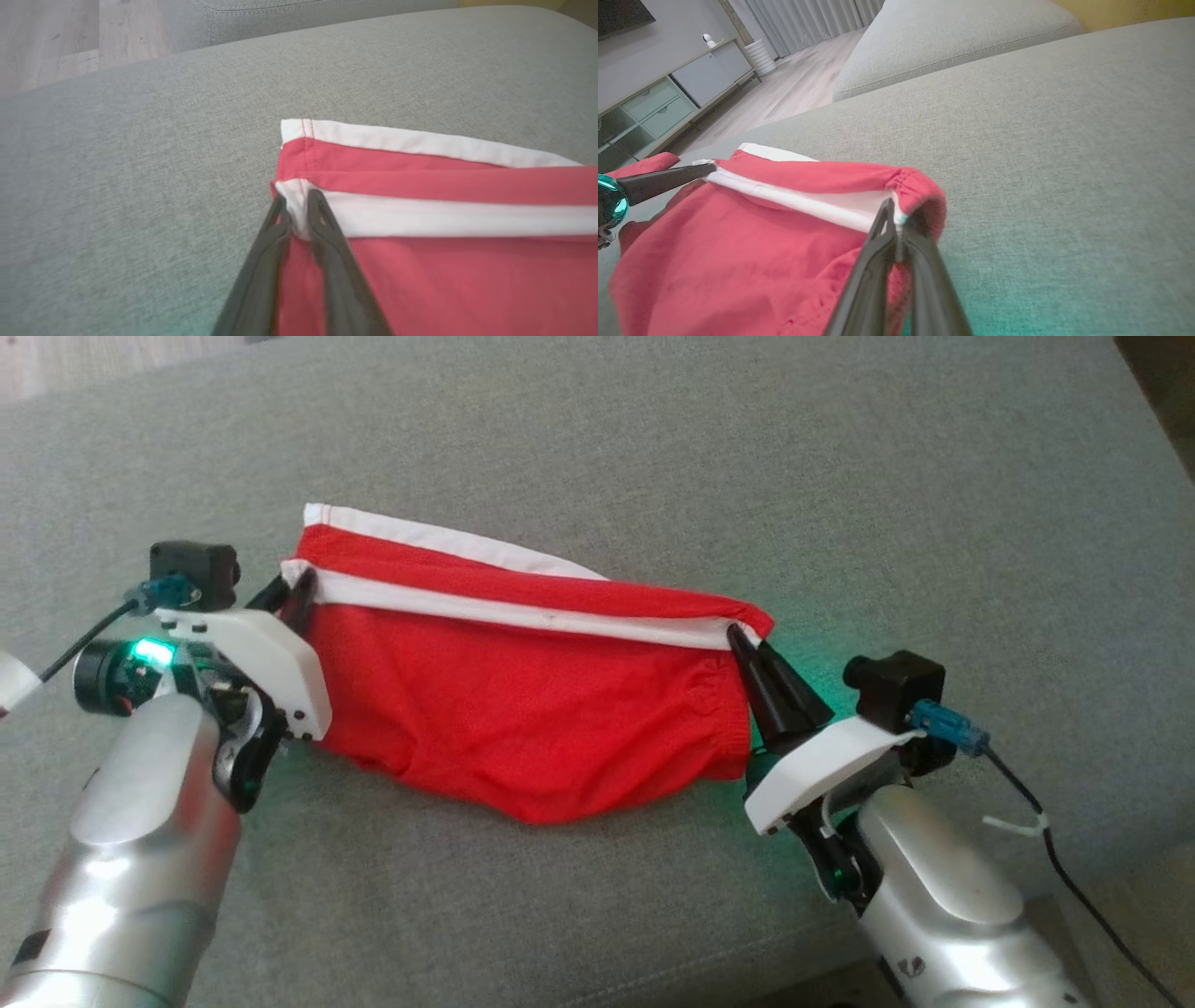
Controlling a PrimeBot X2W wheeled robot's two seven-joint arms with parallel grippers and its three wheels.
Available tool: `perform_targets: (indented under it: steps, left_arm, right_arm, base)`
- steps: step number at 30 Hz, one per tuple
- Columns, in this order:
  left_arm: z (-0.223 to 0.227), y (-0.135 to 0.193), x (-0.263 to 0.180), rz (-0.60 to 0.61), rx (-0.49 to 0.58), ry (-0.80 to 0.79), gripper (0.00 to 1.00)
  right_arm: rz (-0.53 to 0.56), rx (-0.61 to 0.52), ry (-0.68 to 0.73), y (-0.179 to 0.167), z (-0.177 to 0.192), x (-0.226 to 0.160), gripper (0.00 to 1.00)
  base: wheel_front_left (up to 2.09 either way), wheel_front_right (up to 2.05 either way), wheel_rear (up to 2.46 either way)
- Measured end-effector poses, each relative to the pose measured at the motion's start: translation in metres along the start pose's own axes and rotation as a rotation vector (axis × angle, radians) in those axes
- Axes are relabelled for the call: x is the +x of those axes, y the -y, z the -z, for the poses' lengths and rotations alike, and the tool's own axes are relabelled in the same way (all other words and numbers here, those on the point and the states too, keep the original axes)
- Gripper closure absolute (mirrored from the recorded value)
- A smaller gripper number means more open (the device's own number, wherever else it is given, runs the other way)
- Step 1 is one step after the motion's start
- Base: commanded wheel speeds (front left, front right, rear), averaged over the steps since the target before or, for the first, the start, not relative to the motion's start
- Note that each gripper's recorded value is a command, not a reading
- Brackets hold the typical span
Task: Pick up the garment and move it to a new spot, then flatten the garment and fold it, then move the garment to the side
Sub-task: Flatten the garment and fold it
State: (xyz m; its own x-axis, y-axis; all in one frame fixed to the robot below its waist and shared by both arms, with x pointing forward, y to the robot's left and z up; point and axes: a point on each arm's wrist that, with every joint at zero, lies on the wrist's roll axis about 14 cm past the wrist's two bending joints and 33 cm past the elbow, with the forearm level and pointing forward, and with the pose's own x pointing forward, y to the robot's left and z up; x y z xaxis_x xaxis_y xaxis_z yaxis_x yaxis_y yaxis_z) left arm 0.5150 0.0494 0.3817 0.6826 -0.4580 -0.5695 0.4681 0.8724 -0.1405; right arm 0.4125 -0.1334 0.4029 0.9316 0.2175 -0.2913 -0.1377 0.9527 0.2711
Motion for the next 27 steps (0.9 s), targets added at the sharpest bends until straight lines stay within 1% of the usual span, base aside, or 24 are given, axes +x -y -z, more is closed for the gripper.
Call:
perform_targets:
  steps: [1, 2, 6, 10, 15, 19, 22, 27]
  left_arm:
    - [0.0, -0.001, -0.002, -0.005, 0.003, 0.003, 0.31]
    - [-0.001, -0.003, -0.004, -0.011, 0.003, 0.008, 0.0]
    - [-0.01, -0.006, -0.014, -0.028, -0.003, 0.04, 0.0]
    - [-0.033, -0.006, -0.033, -0.034, -0.013, 0.124, 0.0]
    - [-0.039, -0.008, -0.054, -0.037, -0.026, 0.173, 0.0]
    - [-0.027, -0.012, -0.078, -0.05, -0.033, 0.181, 0.0]
    - [-0.017, -0.006, -0.09, -0.042, -0.044, 0.173, 0.0]
    - [0.01, 0.006, -0.095, -0.027, -0.075, 0.116, 0.0]
  right_arm:
    - [-0.005, 0.002, 0.0, -0.002, 0.0, 0.0, 0.09]
    - [-0.009, 0.001, -0.001, -0.004, 0.001, -0.001, 0.0]
    - [-0.023, -0.005, 0.022, -0.009, -0.005, -0.003, 0.0]
    - [-0.036, -0.017, 0.058, -0.016, -0.014, -0.009, 0.0]
    - [-0.015, -0.017, 0.063, -0.013, -0.01, -0.023, 0.0]
    - [0.002, -0.018, 0.053, -0.012, -0.003, -0.038, 0.0]
    - [0.015, -0.033, 0.065, -0.01, -0.006, -0.047, 0.0]
    - [0.052, -0.051, 0.092, -0.001, -0.015, -0.058, 0.0]
  base:
    - [0.0, 0.0, 0.0]
    - [0.0, 0.0, 0.0]
    - [0.0, 0.0, 0.0]
    - [0.0, 0.0, 0.0]
    - [0.0, 0.0, 0.0]
    - [0.0, 0.0, 0.0]
    - [0.0, 0.0, 0.0]
    - [0.0, 0.0, 0.0]
